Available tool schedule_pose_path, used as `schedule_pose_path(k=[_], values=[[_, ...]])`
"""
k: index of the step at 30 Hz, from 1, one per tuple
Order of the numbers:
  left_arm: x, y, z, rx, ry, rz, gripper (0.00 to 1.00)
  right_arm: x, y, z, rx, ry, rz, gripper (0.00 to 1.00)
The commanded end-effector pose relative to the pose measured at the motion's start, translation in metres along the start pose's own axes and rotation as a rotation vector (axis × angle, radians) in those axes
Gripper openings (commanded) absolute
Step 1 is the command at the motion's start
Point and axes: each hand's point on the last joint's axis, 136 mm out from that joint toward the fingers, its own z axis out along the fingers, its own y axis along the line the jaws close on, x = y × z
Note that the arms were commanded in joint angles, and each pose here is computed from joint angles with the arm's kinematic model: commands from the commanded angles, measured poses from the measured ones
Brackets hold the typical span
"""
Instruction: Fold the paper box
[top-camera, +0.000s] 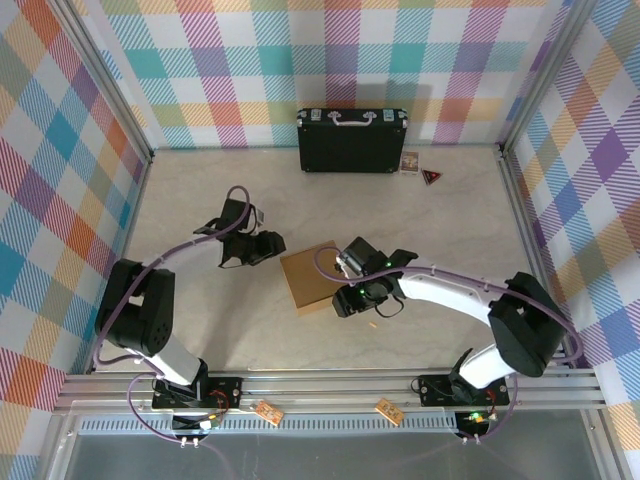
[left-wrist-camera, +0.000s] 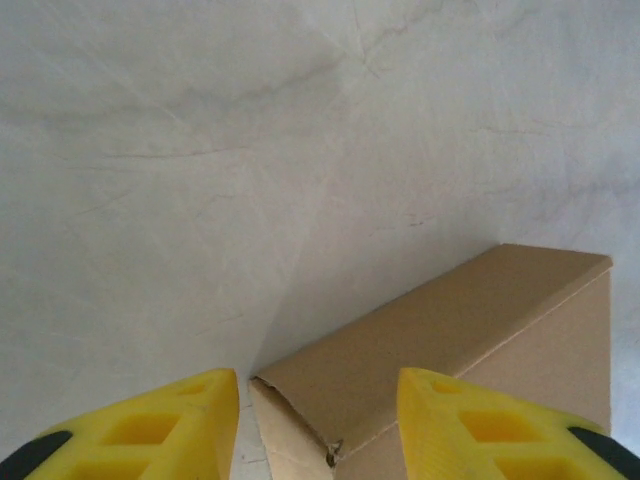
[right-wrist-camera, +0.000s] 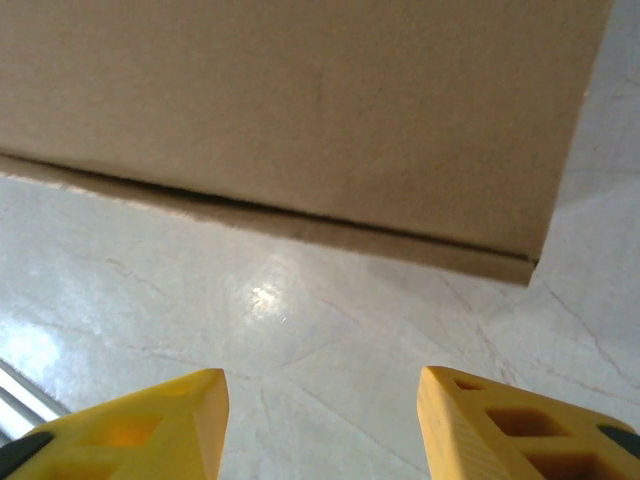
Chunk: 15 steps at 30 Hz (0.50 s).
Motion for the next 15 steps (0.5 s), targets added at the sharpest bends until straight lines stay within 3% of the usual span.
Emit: schedule_pose_path(k=[1, 3, 8, 15], values=[[0.006, -0.01, 0.001, 0.018, 0.0, 0.049, 0.43, -0.025, -0.01, 0.001, 0.071, -0.044, 0.023, 0.5], [0.013, -0.002, 0.001, -0.008, -0.002, 0.035, 0.43, -0.039, -0.024, 0.001, 0.145, -0.063, 0.035, 0.47], [0.044, 0.015, 0.0, 0.003, 0.02, 0.004, 0.4, -0.069, -0.04, 0.004, 0.166, -0.07, 0.048, 0.45], [0.089, 0.031, -0.014, 0.011, 0.021, -0.063, 0.38, -0.113, -0.052, 0.0, 0.056, -0.108, 0.045, 0.45]])
